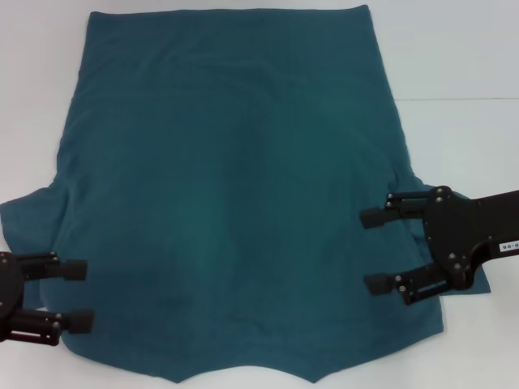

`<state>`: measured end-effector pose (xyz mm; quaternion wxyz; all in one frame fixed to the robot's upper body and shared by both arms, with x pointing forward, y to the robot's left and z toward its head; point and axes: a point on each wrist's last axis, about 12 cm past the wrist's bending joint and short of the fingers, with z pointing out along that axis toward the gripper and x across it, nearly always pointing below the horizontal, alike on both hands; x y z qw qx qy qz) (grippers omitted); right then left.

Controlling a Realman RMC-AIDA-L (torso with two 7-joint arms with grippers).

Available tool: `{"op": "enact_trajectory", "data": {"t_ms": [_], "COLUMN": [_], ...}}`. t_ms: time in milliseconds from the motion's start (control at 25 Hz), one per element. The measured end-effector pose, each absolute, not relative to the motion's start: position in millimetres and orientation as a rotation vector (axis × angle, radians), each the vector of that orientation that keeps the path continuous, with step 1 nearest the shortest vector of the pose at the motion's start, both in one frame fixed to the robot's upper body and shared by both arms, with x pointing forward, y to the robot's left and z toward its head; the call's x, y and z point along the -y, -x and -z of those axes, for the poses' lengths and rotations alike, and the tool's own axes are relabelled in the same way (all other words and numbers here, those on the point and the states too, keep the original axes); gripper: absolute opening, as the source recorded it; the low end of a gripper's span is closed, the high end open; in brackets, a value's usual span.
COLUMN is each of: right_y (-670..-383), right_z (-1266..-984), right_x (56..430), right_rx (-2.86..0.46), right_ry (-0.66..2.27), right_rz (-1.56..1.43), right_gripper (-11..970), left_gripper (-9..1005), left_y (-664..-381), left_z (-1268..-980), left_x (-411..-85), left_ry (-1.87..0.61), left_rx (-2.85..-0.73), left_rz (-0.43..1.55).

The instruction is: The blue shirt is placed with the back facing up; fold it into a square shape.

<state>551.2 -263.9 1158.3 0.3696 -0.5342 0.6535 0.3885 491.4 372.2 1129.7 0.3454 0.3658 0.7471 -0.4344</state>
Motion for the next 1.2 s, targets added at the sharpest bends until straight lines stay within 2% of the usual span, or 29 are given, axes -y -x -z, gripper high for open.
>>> {"op": "enact_trajectory", "data": {"t_ms": [720,1200], "right_y": [-553,-559], "right_z": [-1160,-1167], "right_x": [261,255], "right_rx": [-1.701,-1.714], "right_ry": [1.368,1.363], "right_rz": [-1.01,-1.026], "right_gripper": [946,945], "left_gripper": [951,950], "left_y": [-496,-521], "left_z": [-1130,-1128], "left_x": [-375,-409], "left_ry": [-0.939,-0.837], "left_rx": [-1.972,-2.181], "left_rz": [1.083,0.627]}}
